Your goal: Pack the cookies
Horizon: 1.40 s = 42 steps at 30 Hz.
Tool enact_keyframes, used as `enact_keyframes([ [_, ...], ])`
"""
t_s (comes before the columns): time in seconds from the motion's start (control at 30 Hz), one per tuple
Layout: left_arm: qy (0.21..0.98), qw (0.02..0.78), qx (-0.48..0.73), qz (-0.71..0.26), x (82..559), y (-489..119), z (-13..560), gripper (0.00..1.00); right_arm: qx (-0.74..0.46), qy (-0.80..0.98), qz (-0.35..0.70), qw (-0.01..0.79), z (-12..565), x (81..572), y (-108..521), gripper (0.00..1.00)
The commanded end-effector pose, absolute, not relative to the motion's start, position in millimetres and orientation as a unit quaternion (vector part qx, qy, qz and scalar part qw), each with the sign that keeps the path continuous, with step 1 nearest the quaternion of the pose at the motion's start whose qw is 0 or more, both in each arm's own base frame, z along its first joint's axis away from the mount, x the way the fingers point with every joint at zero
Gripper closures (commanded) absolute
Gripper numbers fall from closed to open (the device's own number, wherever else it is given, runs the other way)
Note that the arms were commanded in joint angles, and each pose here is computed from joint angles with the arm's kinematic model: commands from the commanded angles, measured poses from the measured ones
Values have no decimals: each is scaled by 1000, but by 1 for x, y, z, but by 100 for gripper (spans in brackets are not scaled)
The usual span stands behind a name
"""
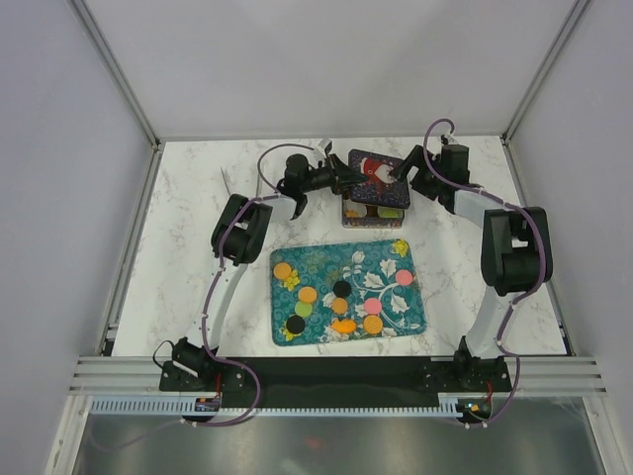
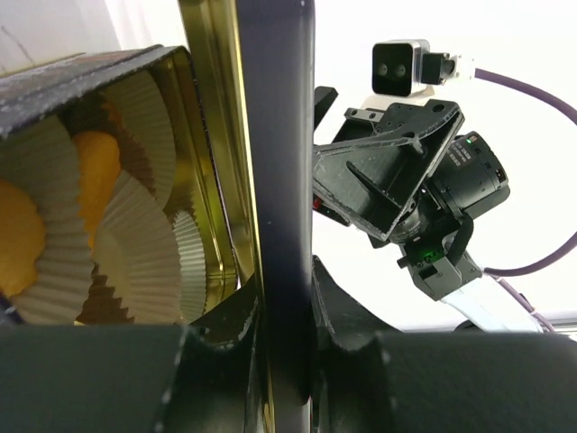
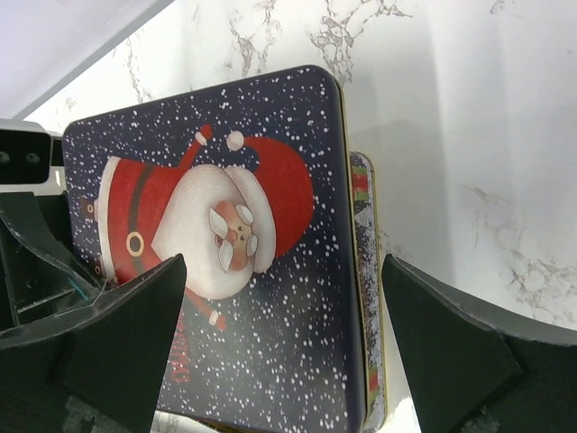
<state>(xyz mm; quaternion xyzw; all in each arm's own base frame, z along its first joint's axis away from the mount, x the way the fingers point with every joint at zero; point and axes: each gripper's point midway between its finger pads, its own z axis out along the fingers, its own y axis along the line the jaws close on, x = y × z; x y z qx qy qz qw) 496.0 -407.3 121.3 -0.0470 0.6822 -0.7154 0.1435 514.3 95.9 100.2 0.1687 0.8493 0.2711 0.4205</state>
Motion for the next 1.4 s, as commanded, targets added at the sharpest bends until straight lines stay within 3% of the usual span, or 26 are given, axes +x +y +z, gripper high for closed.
enact_keyframes([
  [0.0, 660, 159, -23, -734, 487, -408, 145, 97, 152, 832, 298, 442, 110, 523, 105, 2],
  [1.13, 658, 142, -36, -739, 464, -395, 134, 96, 160, 834, 333, 410, 80, 500, 115, 3],
  [1.37, 659, 144, -41, -737, 464, -392, 133, 90, 159, 836, 336, 403, 76, 498, 117, 5],
])
